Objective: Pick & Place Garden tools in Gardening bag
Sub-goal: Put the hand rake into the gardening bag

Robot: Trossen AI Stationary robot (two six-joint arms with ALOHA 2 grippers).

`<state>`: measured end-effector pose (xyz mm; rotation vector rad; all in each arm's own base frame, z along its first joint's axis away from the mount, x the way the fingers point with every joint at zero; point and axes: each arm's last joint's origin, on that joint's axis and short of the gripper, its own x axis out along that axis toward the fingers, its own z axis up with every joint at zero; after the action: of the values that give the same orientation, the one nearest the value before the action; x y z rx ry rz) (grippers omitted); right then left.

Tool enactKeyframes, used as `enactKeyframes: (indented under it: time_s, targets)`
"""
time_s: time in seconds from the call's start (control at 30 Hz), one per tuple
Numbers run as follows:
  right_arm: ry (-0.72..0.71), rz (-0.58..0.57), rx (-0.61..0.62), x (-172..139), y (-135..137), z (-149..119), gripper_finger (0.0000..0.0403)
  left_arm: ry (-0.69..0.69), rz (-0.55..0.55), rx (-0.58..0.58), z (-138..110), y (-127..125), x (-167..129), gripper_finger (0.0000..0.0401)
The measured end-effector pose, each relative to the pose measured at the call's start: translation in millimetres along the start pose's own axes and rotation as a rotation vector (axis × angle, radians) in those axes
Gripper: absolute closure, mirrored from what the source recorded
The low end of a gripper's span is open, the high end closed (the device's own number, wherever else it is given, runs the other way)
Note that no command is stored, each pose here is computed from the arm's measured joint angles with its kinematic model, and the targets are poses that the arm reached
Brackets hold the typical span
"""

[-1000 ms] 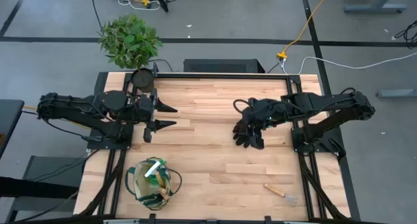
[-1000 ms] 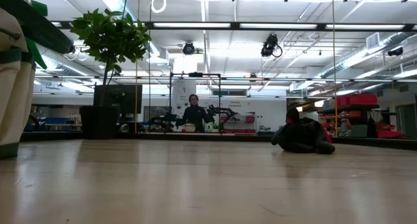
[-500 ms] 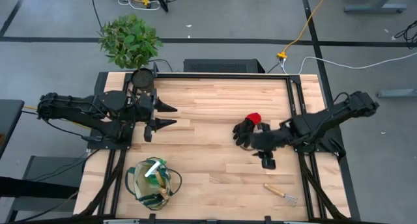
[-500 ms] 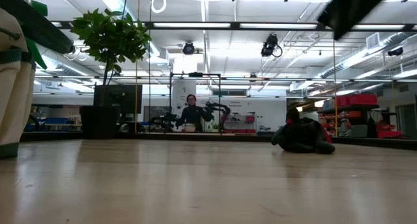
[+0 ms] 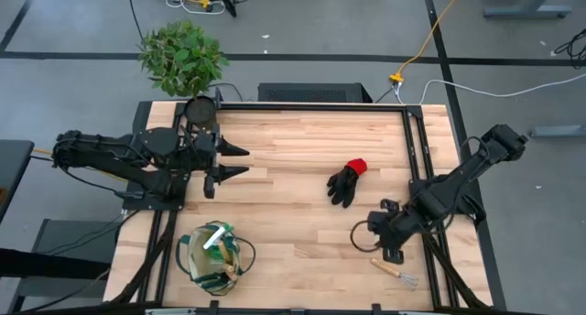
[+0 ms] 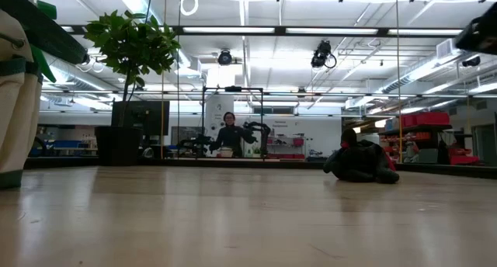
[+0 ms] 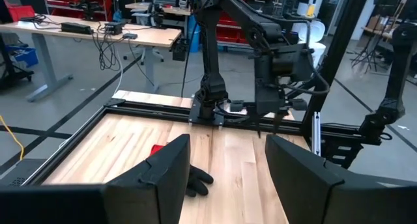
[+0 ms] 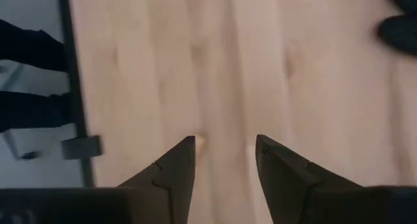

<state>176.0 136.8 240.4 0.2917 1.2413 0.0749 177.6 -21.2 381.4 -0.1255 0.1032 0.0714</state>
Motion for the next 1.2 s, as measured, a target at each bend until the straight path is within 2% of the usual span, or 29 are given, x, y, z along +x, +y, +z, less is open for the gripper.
enactKeyframes:
  time_s: [0.3, 0.7, 0.93, 1.2]
  targets:
    - [0.038, 0.043, 0.071, 23, 31, -15, 0.0240, 0.000, 0.000, 0.000, 0, 0, 0, 0.0195]
    - [0.281, -0.062, 0.177, 77, 49, -39, 0.0240, 0.000, 0.000, 0.000, 0, 0, 0, 0.0195]
    - [0.274, -0.051, 0.180, 88, 55, -42, 0.0240, 0.001, 0.000, 0.001, 0, 0, 0, 0.0195]
    - [0.292, -0.121, 0.173, 108, 54, -46, 0.0240, 0.008, 0.001, 0.002, -1, 0, 0, 0.0195]
